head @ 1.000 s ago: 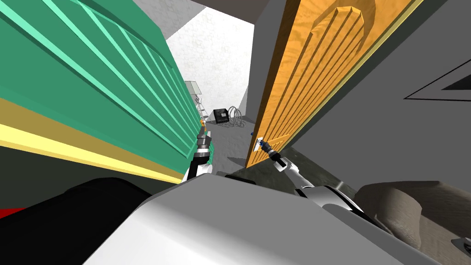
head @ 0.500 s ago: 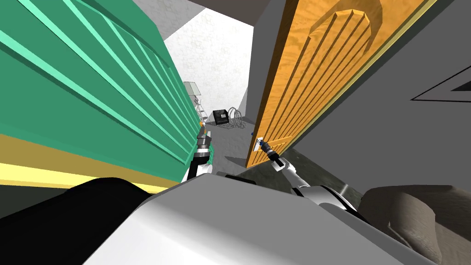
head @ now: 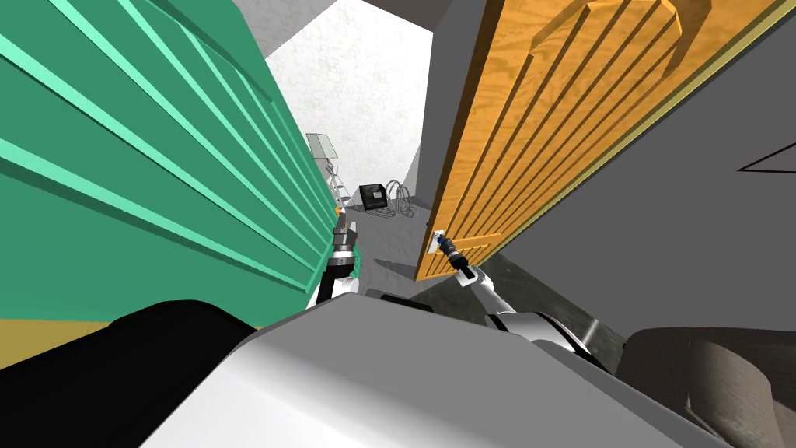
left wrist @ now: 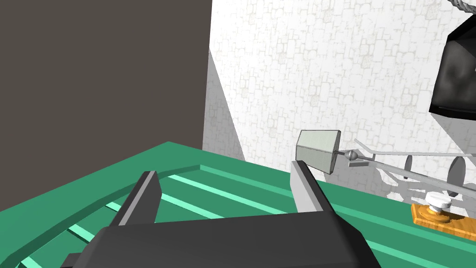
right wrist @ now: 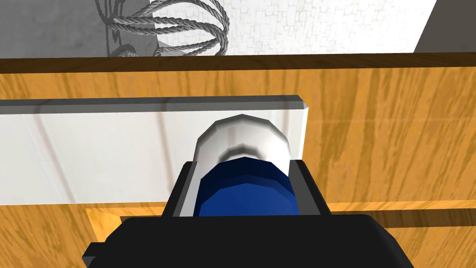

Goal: Push the door open

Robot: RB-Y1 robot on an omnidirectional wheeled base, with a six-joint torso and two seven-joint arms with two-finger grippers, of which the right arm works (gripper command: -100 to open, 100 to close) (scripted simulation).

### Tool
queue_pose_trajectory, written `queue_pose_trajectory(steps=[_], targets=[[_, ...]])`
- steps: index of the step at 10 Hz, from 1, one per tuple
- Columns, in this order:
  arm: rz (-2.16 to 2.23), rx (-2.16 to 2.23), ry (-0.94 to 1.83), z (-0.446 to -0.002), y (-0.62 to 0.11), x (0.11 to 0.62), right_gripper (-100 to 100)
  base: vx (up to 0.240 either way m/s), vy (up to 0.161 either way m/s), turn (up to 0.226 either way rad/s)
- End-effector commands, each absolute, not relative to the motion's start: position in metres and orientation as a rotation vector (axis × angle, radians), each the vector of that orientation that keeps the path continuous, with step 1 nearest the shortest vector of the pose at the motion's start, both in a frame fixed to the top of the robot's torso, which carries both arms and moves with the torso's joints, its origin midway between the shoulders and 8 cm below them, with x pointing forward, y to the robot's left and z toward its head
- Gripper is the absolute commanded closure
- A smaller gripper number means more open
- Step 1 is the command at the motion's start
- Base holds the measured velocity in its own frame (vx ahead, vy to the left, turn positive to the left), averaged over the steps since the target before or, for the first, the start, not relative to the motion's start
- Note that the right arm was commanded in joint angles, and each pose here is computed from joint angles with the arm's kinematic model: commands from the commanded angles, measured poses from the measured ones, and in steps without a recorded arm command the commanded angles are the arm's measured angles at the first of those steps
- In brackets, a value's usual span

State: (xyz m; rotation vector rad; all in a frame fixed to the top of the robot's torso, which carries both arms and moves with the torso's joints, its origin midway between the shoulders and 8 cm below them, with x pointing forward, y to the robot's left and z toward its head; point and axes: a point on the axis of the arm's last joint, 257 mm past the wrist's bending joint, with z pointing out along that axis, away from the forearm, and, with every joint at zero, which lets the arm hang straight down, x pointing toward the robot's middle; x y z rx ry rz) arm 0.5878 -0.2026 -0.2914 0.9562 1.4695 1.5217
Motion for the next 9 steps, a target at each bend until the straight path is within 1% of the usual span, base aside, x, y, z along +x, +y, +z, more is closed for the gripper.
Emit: queue_pose_trajectory(steps=[1, 4, 9], targets=[[1.489, 0.963, 1.429, -0.281, -0.214, 0.599, 100, 0.12, 0.094, -0.032], [1.47, 0.977, 1.409, -0.281, -0.216, 0.603, 100, 0.06, 0.042, -0.019], [1.421, 1.018, 1.364, -0.282, -0.219, 0.611, 100, 0.102, 0.074, -0.027]])
